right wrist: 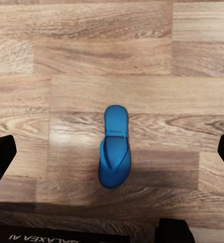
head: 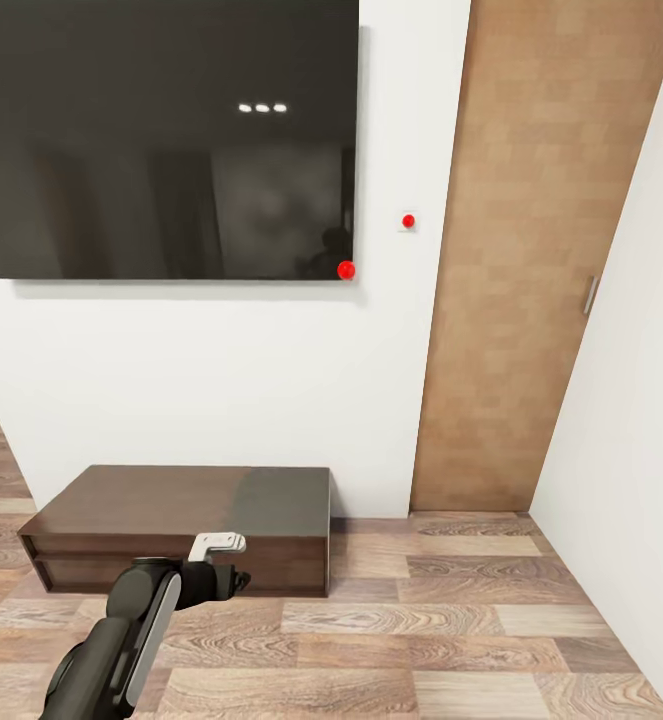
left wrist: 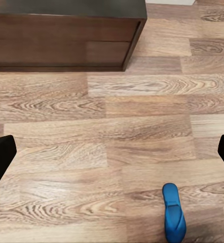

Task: In the bedroom, move the book from the bed onto either nightstand, and place the two sandals side by side next to the bed.

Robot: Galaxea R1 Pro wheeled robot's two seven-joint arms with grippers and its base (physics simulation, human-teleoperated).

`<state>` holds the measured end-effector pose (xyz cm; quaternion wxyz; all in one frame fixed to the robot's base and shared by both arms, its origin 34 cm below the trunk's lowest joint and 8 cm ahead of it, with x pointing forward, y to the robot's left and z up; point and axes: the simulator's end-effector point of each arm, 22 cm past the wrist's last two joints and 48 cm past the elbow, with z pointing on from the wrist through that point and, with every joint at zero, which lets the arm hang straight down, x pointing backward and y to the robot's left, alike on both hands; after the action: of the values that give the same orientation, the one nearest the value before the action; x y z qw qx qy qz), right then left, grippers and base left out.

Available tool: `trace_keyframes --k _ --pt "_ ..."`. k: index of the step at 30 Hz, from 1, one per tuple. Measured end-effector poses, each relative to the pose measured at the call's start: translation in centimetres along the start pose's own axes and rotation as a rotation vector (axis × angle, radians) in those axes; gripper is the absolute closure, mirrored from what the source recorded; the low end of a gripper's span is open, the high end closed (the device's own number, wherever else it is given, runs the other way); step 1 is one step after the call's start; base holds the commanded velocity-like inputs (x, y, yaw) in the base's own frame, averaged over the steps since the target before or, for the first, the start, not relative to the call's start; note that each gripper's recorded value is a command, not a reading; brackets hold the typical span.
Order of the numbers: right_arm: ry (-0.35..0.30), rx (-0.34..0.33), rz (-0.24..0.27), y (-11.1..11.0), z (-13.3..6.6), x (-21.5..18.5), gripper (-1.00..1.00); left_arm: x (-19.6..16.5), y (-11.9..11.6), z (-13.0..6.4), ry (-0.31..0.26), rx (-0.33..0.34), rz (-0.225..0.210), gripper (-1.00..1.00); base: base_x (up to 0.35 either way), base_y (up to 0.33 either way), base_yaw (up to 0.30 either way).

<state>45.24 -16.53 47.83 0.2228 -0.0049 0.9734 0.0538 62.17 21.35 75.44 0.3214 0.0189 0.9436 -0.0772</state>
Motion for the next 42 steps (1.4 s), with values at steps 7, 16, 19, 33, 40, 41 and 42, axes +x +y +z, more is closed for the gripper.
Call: trace_keyframes --k 7,16,19,33,40,41,42 --pt "0.006 0.000 0.000 -0.1 1.1 1.0 -1.00 0.8 0.2 0.9 -0.002 -0.001 0.000 -1.00 0.000 0.000 0.000" --pt "0.010 0.000 0.000 -0.3 2.6 2.0 -1.00 1.9 0.5 2.1 -0.004 -0.001 0.000 -1.00 0.000 0.000 0.000" --pt "0.011 0.000 0.000 -0.4 3.0 2.4 -1.00 2.2 0.6 2.5 -0.005 -0.002 -0.001 -1.00 0.000 0.000 0.000" --pt "0.039 0.000 0.003 -0.6 5.4 5.2 -1.00 4.0 0.9 4.3 -0.007 -0.001 -0.001 -1.00 0.000 0.000 0.000" --pt "0.042 -0.002 0.002 -0.5 6.5 6.1 -1.00 5.0 1.0 5.3 -0.007 -0.001 -0.001 -1.00 0.000 0.000 0.000" --pt "0.042 -0.002 0.002 -0.5 6.7 6.3 -1.00 5.2 1.1 5.4 -0.007 -0.001 -0.001 -1.00 0.000 0.000 0.000" --pt "0.041 -0.002 0.002 -0.5 6.9 6.4 -1.00 5.3 1.1 5.6 -0.007 -0.001 -0.001 -1.00 0.000 0.000 0.000"
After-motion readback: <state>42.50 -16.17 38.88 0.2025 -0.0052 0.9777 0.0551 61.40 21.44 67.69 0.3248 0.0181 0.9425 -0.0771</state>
